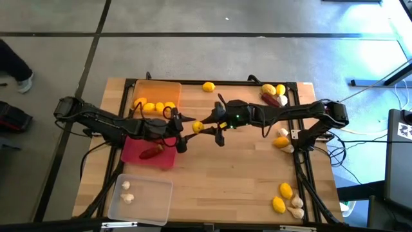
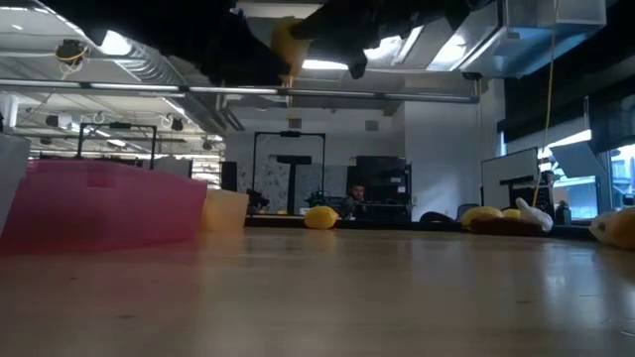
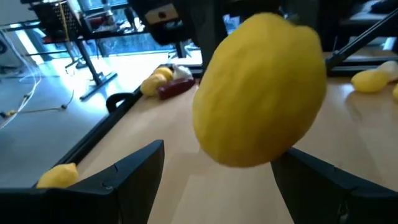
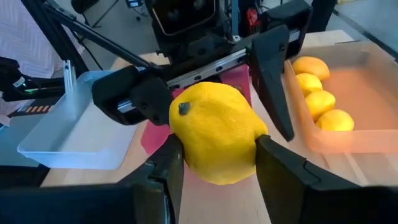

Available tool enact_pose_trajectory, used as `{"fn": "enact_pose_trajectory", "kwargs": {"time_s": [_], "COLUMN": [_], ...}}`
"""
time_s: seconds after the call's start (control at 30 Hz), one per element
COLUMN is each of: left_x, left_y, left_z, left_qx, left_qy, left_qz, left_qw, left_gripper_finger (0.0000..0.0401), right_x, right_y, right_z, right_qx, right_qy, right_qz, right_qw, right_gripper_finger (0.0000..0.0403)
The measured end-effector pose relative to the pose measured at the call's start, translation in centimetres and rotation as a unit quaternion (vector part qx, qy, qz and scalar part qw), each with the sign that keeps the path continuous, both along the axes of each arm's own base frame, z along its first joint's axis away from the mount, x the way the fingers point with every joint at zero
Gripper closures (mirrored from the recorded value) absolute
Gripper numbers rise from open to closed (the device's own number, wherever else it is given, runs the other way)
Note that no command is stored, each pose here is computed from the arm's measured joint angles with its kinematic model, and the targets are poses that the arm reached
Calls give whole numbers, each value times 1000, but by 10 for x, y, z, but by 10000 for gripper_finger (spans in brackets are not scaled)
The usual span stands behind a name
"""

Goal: Sort produce into baskets
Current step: Put the lemon into the yellow bin

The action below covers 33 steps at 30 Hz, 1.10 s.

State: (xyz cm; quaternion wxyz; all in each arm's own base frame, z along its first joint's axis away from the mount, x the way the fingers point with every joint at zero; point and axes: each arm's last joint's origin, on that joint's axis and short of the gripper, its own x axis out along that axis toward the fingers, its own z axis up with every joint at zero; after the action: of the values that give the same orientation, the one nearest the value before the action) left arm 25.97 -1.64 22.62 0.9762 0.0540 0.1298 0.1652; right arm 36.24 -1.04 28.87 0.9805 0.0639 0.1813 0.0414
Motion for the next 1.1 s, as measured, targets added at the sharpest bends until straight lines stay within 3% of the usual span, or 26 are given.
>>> {"fn": "enact_pose_trajectory", "kwargs": {"time_s": [0.23,0.53,0.73,0.93,1.1], "left_x": [1,1,1,1,1], "left_y": [-2,-3,-3,-3,-3], "left_z": [3,5,5,5,5], "left_qx": [-9,5,6,5,3], "left_qy": [-15,-21,-20,-21,-20], "left_qz": [-22,-26,-26,-27,-26], "left_qw": [1000,999,999,999,999], "left_gripper_finger": [119,213,230,224,223], "right_x": [0,0,0,-1,-21], "right_y": [0,0,0,0,0], "right_z": [0,0,0,0,11], "right_qx": [-3,-9,-11,-15,-27], "right_qy": [1,-1,-1,4,39], "right_qz": [-6,-5,-5,-1,-3], "right_qw": [1000,1000,1000,1000,999], "right_gripper_finger": [246,246,244,197,157]}}
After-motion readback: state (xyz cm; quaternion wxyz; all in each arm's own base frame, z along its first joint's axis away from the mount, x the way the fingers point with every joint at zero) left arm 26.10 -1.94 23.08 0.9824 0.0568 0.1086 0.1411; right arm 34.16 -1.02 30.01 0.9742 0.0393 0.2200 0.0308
